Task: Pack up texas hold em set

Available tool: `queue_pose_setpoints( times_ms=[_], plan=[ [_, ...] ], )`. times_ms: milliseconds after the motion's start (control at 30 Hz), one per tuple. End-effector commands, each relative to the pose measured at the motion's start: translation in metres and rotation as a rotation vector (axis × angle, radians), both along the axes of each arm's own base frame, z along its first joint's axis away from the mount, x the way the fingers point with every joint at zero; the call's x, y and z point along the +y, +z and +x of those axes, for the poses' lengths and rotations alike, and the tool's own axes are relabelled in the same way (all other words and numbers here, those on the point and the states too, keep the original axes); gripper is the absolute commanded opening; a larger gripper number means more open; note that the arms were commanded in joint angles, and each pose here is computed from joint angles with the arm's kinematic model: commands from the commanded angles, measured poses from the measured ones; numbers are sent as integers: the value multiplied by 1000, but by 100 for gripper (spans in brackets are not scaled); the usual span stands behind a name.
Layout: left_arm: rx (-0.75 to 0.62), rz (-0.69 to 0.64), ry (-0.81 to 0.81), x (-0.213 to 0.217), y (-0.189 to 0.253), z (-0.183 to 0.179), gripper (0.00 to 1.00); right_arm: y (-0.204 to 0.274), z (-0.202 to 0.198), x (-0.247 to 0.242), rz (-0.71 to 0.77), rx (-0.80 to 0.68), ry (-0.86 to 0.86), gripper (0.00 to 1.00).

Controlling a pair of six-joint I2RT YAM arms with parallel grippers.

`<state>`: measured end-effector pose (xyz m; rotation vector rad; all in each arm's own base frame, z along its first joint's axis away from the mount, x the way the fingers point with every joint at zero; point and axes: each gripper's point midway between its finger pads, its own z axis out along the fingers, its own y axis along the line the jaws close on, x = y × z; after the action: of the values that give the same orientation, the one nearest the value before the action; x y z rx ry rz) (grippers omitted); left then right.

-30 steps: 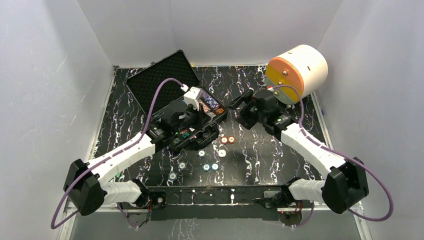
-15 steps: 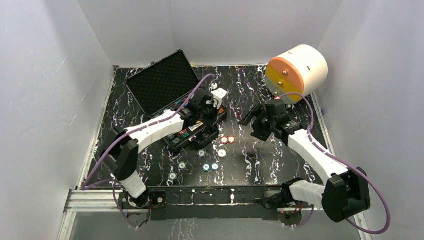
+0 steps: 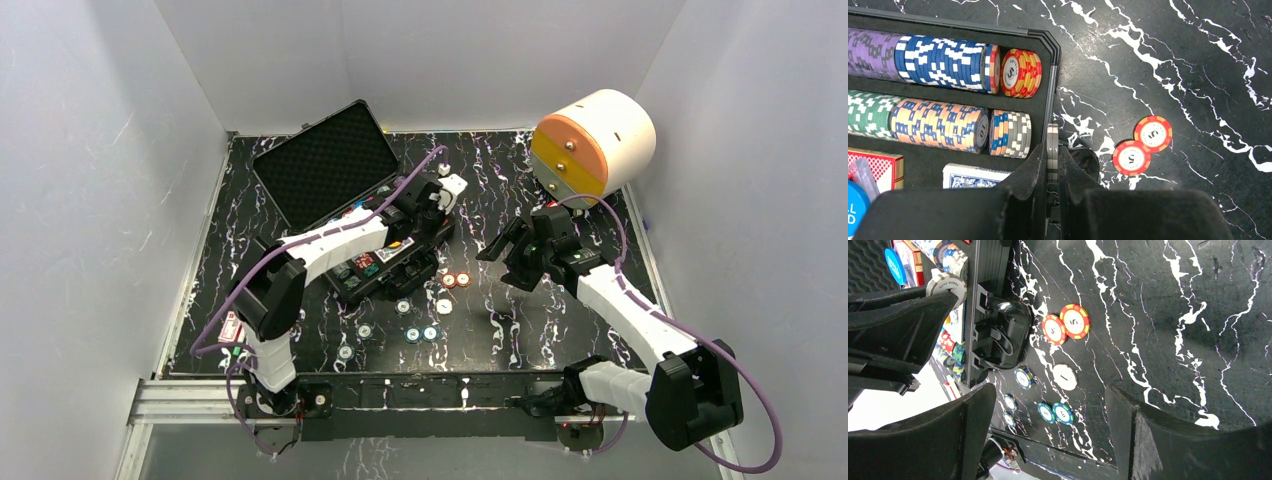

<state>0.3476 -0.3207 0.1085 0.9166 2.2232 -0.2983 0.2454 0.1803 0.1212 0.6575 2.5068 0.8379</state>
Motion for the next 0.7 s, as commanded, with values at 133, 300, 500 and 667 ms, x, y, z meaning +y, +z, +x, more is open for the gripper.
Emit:
queue_pose_setpoints(
  times_ms=[133,300,500,667],
  plan=[
    [-18,78,-12,5,1,8,0,12,0,-2,10,-28,-8,87],
    [-42,104,0,10,4,13,0,11,-3,-3,9,-21,-12,87],
    [-68,157,33,20,2,20,0,12,-4,-4,9,-22,-18,87],
    [-80,178,53,24,1,26,0,11,-5,-5,7,-18,-19,87]
  ],
)
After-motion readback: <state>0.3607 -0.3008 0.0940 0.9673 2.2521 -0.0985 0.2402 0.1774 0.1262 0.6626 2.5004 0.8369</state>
